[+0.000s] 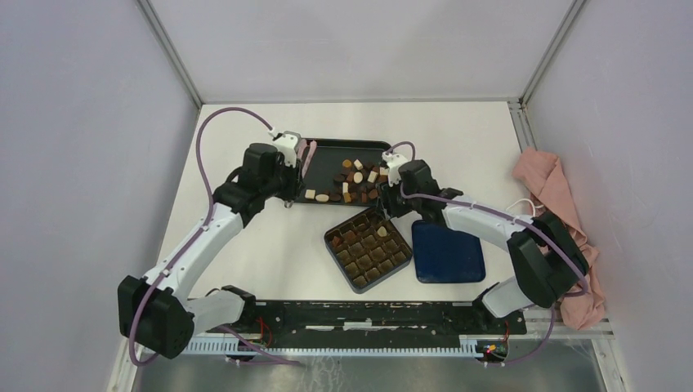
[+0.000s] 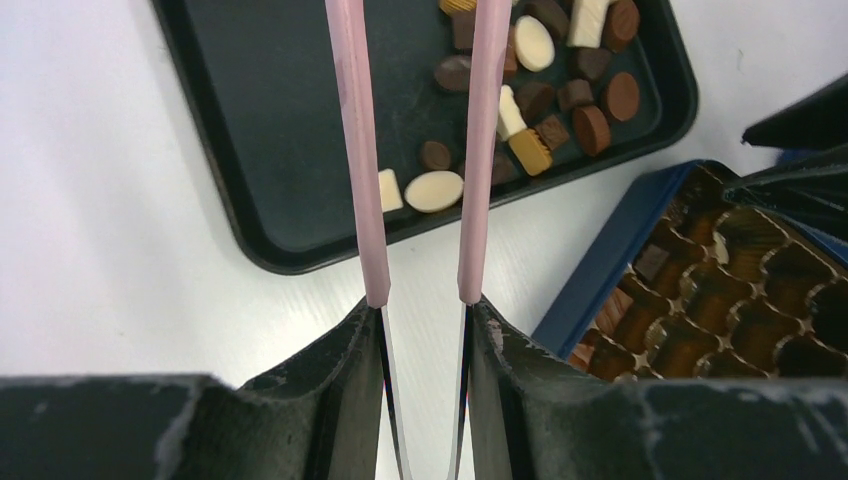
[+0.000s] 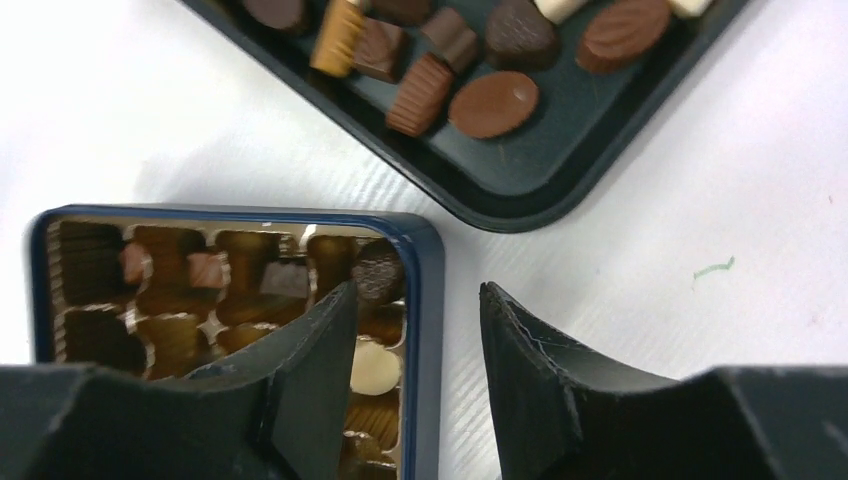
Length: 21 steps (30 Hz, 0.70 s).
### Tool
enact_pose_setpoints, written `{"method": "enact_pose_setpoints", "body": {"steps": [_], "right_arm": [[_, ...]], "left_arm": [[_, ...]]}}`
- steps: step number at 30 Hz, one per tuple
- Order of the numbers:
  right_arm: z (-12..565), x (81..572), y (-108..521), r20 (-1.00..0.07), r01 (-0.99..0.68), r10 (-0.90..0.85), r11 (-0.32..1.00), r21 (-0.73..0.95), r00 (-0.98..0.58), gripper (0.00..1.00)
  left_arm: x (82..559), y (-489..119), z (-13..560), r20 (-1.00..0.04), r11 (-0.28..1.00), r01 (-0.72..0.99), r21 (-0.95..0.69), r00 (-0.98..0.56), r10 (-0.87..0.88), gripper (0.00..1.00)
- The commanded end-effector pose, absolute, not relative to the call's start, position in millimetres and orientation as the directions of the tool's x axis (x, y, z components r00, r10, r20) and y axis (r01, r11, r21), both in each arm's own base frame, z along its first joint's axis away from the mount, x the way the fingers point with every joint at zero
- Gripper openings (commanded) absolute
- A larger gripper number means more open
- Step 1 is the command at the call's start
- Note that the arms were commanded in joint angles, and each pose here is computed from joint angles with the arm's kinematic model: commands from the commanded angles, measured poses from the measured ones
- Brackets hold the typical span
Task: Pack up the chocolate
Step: Adjust the packing box at the center of the board, then pick up the fake chocolate from the plate.
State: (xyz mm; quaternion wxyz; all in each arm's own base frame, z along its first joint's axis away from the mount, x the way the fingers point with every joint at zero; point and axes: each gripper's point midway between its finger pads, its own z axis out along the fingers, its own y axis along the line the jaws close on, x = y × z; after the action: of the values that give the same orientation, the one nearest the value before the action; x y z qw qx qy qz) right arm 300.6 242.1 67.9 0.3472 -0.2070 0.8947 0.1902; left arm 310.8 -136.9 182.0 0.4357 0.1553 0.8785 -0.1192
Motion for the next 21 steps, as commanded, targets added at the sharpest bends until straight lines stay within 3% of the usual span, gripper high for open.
{"method": "enact_pose_setpoints", "body": {"steps": [1, 4, 6, 12, 21], "right_arm": [[134, 304, 267, -0.833, -0.721, -0.215, 0.634, 0.279, -0.511, 0.54], [175, 283, 271, -0.919, -0.914, -0.226, 0.328, 0.241, -0.323, 0.56], [189, 279, 261, -0.945, -0.961, -0.256, 0.236, 0.145, -0.206, 0.63], [227, 304, 247, -0.946, -0.980, -0.325, 0.195, -0.050, -0.017, 0.70], [179, 295, 219, -0.940, -0.977, -0.286, 0.156, 0.144, -0.184, 0.73]], "left_arm": [[313, -164, 191, -0.819, 0.853, 0.502, -0.143, -0.544, 0.183, 0.38], [310, -182, 187, -0.778, 0.813, 0.530, -0.241, -0.606, 0.164, 0.38], [307, -193, 181, -0.735, 0.791, 0.525, -0.315, -0.662, 0.146, 0.38], [304, -209, 154, -0.587, 0.775, 0.449, -0.444, -0.799, 0.126, 0.38], [324, -201, 122, -0.449, 0.883, 0.360, -0.302, -0.871, 0.201, 0.39]]}}
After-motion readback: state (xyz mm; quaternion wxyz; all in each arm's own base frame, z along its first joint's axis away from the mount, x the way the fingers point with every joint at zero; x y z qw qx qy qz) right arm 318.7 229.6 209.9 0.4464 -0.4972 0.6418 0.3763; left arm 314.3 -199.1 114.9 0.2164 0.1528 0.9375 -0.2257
